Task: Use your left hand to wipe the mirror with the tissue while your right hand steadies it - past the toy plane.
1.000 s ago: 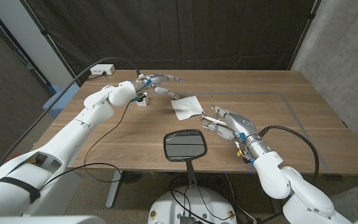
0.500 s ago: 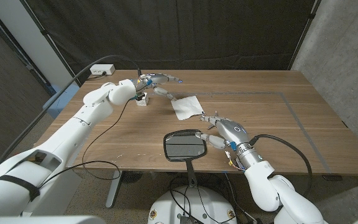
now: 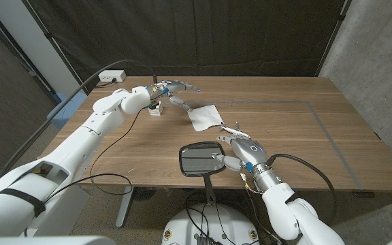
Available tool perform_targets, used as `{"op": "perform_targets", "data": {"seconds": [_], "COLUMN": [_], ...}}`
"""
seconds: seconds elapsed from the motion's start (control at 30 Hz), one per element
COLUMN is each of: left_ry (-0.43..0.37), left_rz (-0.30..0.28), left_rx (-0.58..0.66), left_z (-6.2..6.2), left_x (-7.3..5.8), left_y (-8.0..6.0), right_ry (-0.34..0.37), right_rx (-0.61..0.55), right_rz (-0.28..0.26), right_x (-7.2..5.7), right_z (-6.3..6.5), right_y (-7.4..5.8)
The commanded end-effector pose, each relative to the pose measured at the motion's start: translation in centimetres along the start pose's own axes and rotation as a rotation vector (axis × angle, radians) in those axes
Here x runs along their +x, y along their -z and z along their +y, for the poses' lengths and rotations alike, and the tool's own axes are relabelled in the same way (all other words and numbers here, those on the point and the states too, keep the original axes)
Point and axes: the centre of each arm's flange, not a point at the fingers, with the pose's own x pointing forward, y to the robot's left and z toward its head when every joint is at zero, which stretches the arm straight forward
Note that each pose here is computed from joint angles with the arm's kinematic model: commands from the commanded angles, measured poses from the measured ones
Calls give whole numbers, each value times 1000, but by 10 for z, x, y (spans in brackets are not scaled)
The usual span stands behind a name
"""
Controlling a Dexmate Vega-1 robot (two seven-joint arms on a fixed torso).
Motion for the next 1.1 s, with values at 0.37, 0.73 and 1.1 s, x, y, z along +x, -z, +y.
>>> {"op": "perform_targets", "data": {"seconds": [0.37, 0.73, 1.1], "left_ry": [24, 92, 172], "left_rz": [-14, -26, -34], "left_rx": [167, 208, 227], "left_z": [-12, -27, -43], "left_x": [6, 15, 28], "left_y": [-17, -24, -26], "right_ry": [-126, -237, -302], "right_rx": [-82, -133, -185], "right_rz": [-3, 1, -15], "right_x": [-4, -2, -2], "right_z": [20, 20, 18], "right_y": [-8, -8, -8]}}
